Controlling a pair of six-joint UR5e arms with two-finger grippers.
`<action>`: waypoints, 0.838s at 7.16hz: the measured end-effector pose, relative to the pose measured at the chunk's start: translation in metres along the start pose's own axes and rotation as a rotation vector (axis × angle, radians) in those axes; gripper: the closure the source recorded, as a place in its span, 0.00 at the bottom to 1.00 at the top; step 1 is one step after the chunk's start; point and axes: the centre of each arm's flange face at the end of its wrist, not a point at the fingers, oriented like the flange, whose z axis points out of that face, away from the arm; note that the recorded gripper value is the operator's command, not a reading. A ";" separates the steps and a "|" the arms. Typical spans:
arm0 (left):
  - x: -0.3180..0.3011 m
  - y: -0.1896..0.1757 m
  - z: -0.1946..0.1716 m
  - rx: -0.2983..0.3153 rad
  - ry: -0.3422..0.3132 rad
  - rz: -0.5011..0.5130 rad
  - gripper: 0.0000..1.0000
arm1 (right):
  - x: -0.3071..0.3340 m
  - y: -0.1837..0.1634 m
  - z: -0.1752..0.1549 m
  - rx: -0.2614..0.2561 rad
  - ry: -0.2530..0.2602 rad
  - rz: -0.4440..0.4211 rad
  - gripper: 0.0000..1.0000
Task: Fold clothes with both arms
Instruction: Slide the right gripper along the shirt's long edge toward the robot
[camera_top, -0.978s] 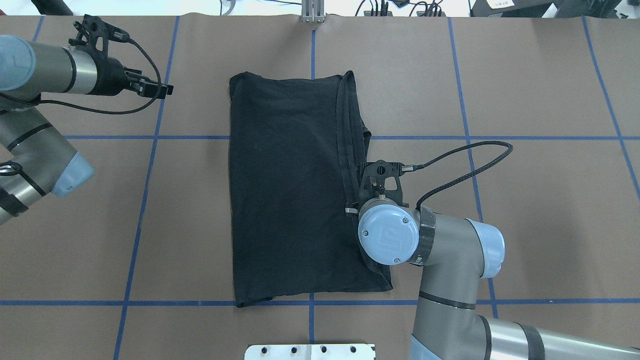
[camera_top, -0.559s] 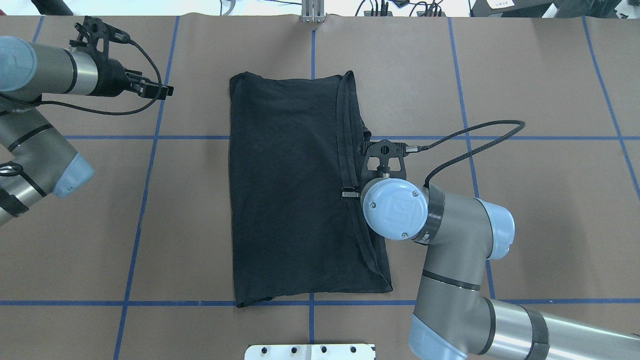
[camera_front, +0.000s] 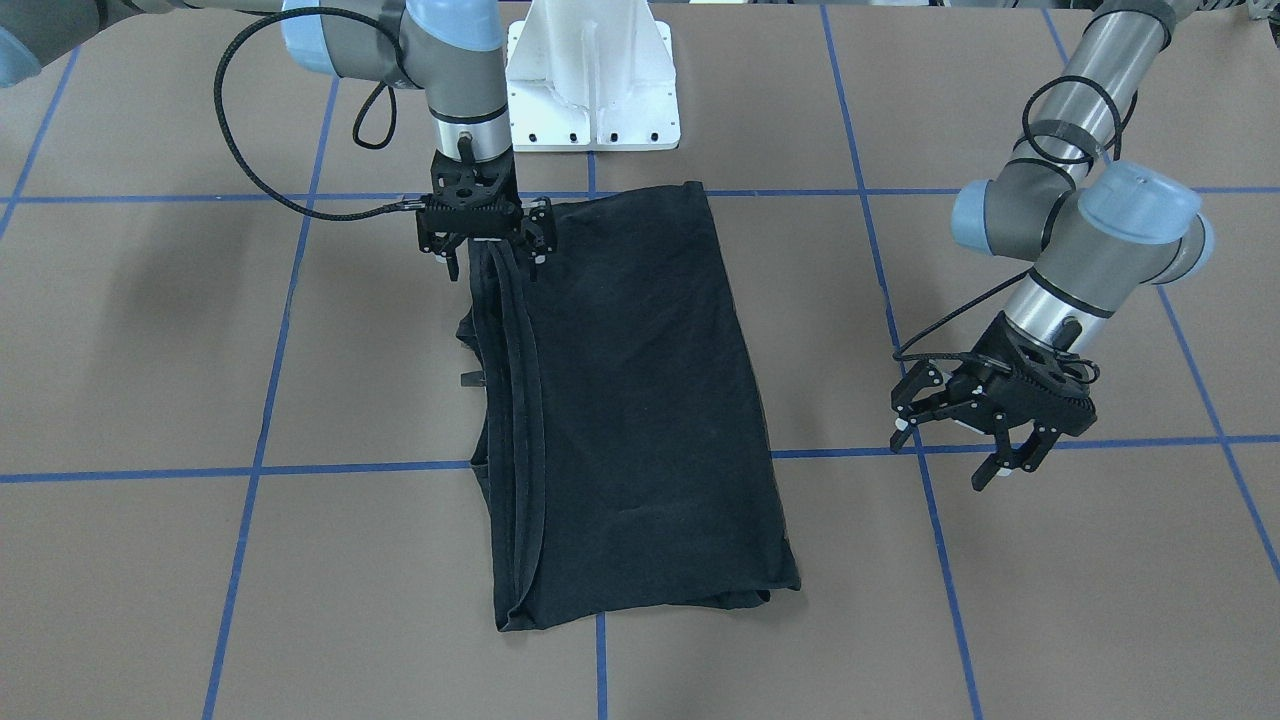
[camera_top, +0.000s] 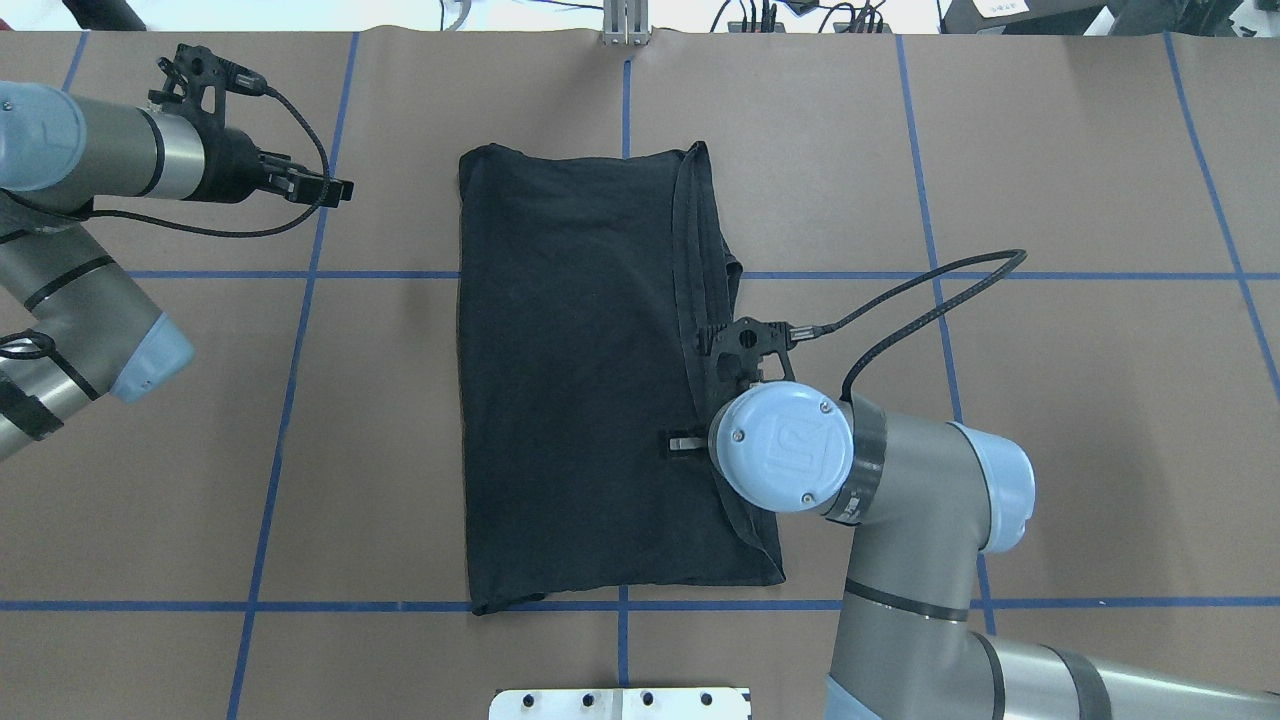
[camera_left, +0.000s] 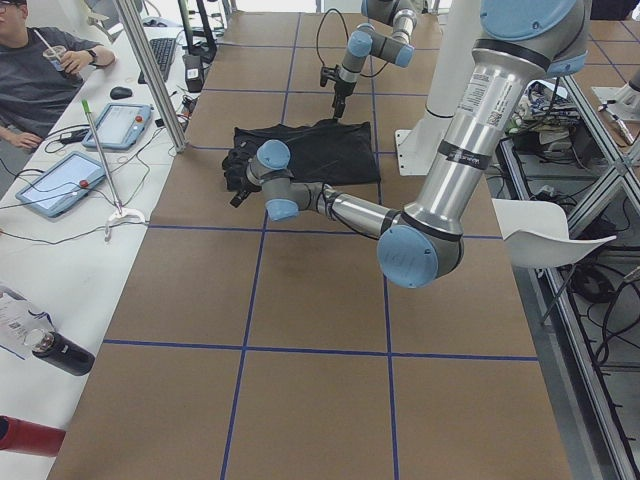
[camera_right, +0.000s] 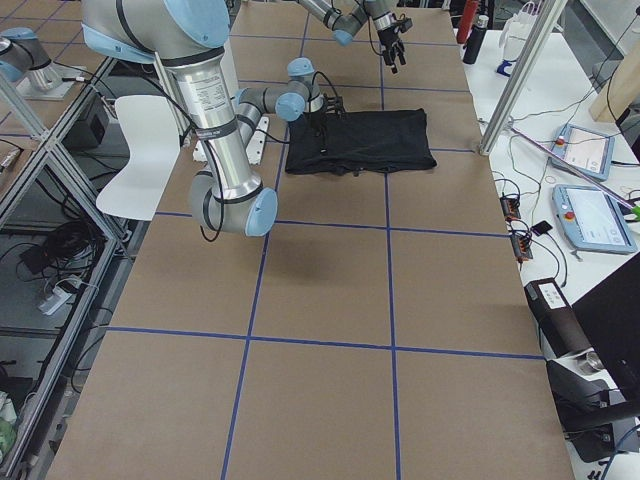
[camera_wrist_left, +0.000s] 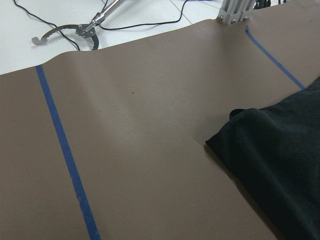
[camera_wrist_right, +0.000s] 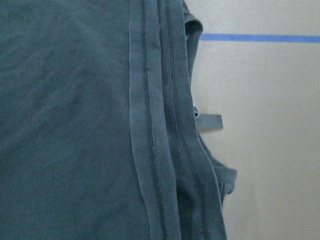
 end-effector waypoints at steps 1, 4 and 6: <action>0.001 0.001 0.001 -0.002 0.001 -0.001 0.00 | -0.005 0.021 0.003 -0.027 0.011 -0.063 0.19; 0.002 0.002 0.001 -0.003 0.004 -0.001 0.00 | -0.004 0.061 0.014 -0.087 0.035 -0.228 0.37; 0.002 0.002 0.001 -0.004 0.003 -0.002 0.00 | 0.006 0.077 0.024 -0.110 0.055 -0.291 0.45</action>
